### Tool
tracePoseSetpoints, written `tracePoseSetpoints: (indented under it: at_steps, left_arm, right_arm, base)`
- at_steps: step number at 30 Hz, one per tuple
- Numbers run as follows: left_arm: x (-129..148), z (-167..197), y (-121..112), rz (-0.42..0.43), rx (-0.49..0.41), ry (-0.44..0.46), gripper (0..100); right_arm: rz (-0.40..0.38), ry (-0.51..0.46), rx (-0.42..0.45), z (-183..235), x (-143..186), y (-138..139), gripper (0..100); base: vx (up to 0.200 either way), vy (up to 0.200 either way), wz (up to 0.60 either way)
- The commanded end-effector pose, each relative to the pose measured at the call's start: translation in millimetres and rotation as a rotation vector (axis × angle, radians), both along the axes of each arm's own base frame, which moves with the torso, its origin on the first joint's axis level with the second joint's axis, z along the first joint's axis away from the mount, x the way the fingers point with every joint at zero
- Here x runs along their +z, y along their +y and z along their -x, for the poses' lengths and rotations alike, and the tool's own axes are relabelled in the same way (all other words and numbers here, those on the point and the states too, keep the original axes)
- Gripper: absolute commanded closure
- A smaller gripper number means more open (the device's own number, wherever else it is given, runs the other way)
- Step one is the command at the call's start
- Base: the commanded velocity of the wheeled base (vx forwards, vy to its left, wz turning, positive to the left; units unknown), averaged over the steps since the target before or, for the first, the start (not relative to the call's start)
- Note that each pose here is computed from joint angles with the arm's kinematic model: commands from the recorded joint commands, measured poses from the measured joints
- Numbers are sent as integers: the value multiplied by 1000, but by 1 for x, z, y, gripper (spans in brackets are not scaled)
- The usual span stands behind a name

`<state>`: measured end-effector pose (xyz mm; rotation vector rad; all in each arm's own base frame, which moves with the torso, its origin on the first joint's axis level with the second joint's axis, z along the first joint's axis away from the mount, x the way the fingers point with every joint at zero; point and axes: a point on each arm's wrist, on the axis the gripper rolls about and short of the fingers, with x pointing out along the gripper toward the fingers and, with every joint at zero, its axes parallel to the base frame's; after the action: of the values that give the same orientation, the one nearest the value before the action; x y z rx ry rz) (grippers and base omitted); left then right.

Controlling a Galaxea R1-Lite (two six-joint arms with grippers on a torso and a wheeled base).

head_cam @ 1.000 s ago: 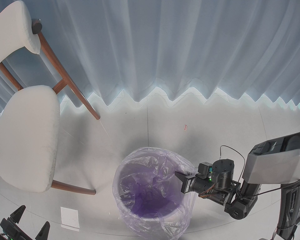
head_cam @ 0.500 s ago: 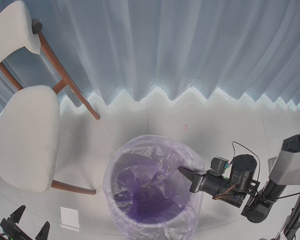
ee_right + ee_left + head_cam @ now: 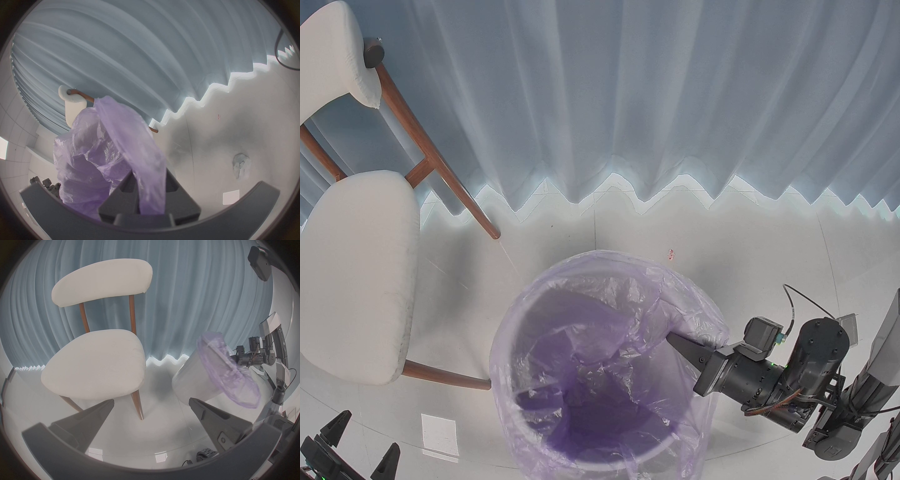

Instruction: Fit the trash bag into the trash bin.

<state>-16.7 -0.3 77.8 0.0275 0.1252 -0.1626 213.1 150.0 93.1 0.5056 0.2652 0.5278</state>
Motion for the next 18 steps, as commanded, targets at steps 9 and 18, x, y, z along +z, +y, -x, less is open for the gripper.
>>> tracePoseSetpoints:
  at_steps: [9,18]
  left_arm:
    - [-5,-1,0,-10,-18,14,0]
    - [149,-5,0,266,-153,-352,0]
  right_arm:
    - [67,-1,22,6,-12,1,100]
    - [63,-11,20,5,-10,2,100]
  base:
    - [0,0,0]
    - [0,0,0]
